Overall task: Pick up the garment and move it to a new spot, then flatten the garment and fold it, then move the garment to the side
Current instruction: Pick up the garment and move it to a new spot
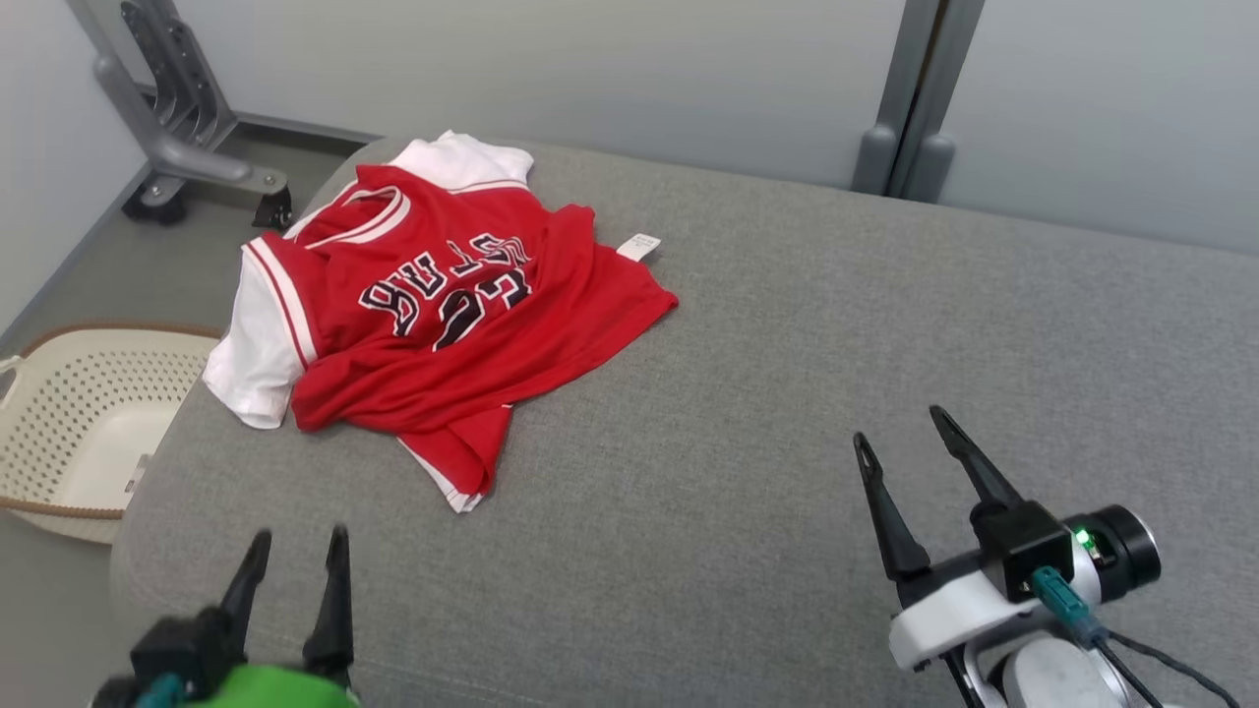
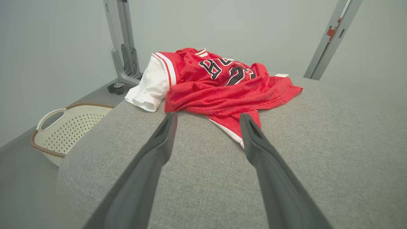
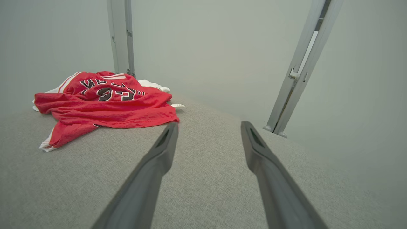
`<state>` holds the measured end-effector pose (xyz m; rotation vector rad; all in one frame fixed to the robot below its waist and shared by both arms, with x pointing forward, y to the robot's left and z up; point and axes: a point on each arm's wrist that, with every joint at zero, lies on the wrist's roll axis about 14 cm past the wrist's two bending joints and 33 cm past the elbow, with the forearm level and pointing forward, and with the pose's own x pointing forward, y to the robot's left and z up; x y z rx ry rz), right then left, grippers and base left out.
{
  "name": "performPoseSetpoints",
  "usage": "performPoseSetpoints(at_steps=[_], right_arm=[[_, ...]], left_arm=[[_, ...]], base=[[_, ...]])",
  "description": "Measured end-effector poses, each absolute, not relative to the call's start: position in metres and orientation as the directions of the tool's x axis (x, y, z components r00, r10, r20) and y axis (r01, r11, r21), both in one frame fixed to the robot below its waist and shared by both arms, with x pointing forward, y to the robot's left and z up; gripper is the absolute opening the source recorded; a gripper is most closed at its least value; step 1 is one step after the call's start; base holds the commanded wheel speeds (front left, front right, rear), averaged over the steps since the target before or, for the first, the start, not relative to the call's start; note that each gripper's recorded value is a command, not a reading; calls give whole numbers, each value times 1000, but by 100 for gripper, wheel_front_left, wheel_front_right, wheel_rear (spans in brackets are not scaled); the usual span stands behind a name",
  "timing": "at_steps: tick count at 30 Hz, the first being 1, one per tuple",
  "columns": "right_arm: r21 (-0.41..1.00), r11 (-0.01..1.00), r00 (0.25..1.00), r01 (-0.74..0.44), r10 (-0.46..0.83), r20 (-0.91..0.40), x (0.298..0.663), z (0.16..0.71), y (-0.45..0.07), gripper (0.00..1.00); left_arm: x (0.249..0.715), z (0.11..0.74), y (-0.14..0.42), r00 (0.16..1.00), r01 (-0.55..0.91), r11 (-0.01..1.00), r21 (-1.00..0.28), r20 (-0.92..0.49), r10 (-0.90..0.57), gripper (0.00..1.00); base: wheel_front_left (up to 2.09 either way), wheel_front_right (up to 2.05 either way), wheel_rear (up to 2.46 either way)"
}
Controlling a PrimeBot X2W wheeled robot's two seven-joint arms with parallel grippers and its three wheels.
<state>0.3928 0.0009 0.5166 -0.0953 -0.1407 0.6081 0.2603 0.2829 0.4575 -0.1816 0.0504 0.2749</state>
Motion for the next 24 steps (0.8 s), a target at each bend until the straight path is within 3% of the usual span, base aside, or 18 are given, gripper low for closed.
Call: performPoseSetpoints(at_steps=[3,8,16,24], right_arm=[[-162,788,780,-594,613,123,405,522,20,100],[-197,752,740,-628,656,145,431,522,46,100],[-137,753,752,-644,655,68,463,470,49,100],[-89,808,813,-582,582,-33,481,418,13,100]], left_arm=[[295,487,290,970,-239,957,-168,5,243,100],[355,505,294,987,-158,976,-152,16,162,100],[436,482,305,988,-67,992,-111,-143,51,100],[474,412,302,927,-21,996,-85,-375,-12,100]], base=[[0,0,0],[0,0,0],[0,0,0],[0,0,0]])
